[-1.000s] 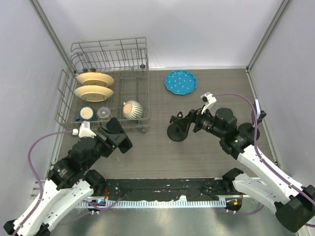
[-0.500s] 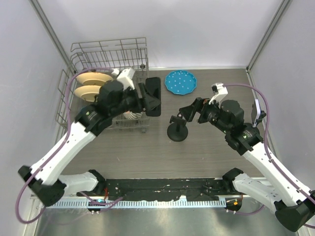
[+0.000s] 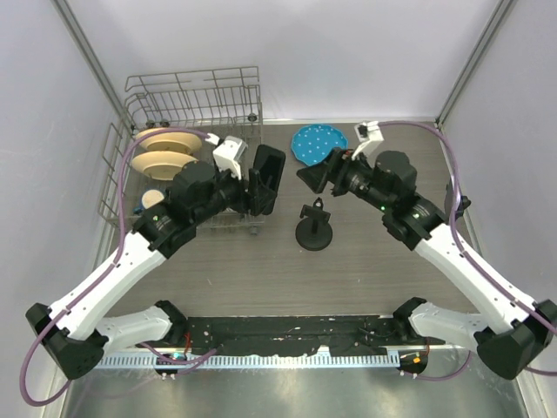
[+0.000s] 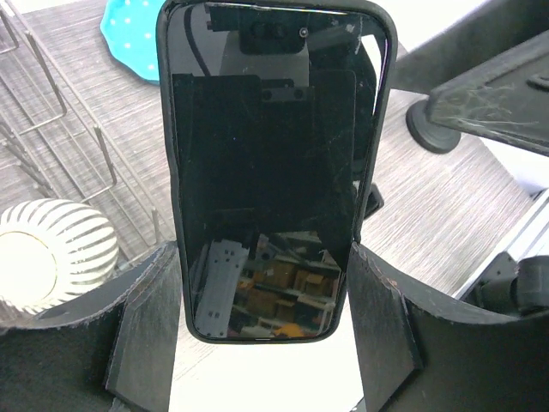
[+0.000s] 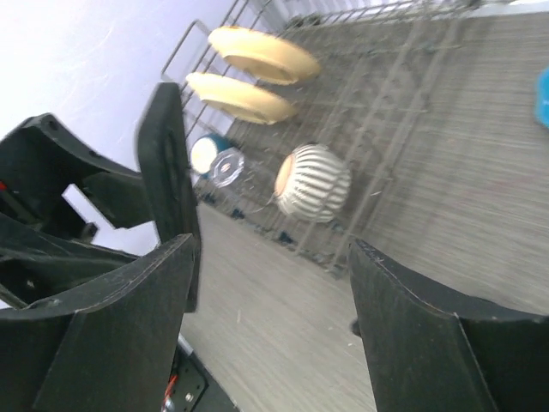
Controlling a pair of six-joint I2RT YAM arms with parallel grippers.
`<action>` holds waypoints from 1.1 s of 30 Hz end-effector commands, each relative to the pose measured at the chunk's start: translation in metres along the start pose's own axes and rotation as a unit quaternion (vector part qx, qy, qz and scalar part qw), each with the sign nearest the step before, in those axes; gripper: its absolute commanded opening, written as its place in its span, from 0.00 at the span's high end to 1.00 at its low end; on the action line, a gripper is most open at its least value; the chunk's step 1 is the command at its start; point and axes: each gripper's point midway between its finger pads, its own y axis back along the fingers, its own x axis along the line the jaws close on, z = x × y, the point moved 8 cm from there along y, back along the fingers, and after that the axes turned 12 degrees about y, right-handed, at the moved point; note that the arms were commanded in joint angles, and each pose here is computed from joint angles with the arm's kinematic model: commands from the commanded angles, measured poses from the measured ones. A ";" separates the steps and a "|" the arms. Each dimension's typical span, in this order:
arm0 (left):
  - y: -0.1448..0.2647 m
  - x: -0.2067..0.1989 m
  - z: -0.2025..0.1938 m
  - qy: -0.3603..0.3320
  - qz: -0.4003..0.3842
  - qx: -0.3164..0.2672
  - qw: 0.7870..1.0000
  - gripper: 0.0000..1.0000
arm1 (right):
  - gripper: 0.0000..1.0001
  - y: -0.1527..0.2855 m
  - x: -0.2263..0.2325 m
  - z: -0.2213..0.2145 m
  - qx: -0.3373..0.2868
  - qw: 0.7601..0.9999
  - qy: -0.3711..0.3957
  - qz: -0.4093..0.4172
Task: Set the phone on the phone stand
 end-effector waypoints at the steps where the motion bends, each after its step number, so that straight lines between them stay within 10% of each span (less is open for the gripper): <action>1: 0.016 -0.012 0.029 -0.045 -0.044 -0.128 0.990 1.00 | 0.23 -0.012 0.047 0.025 -0.041 0.993 0.056 0.095; 8: 0.010 -0.005 0.014 -0.024 -0.037 -0.117 0.992 1.00 | 0.24 -0.037 0.056 0.019 -0.050 0.993 0.057 0.094; 26: 0.001 -0.013 0.002 -0.012 -0.044 -0.088 0.995 1.00 | 0.77 -0.075 0.052 -0.007 -0.038 0.994 -0.007 0.098; 29: -0.001 -0.015 0.000 -0.015 -0.048 -0.077 0.996 1.00 | 0.99 -0.074 0.051 -0.014 -0.030 0.994 -0.008 0.104; 32: -0.001 -0.019 -0.003 -0.024 -0.070 -0.057 0.996 0.75 | 0.99 -0.062 0.049 -0.011 -0.041 0.994 0.008 0.101; 33: 0.000 -0.021 -0.003 -0.025 -0.077 -0.056 0.995 0.46 | 0.99 -0.059 0.046 -0.015 -0.035 0.995 0.013 0.094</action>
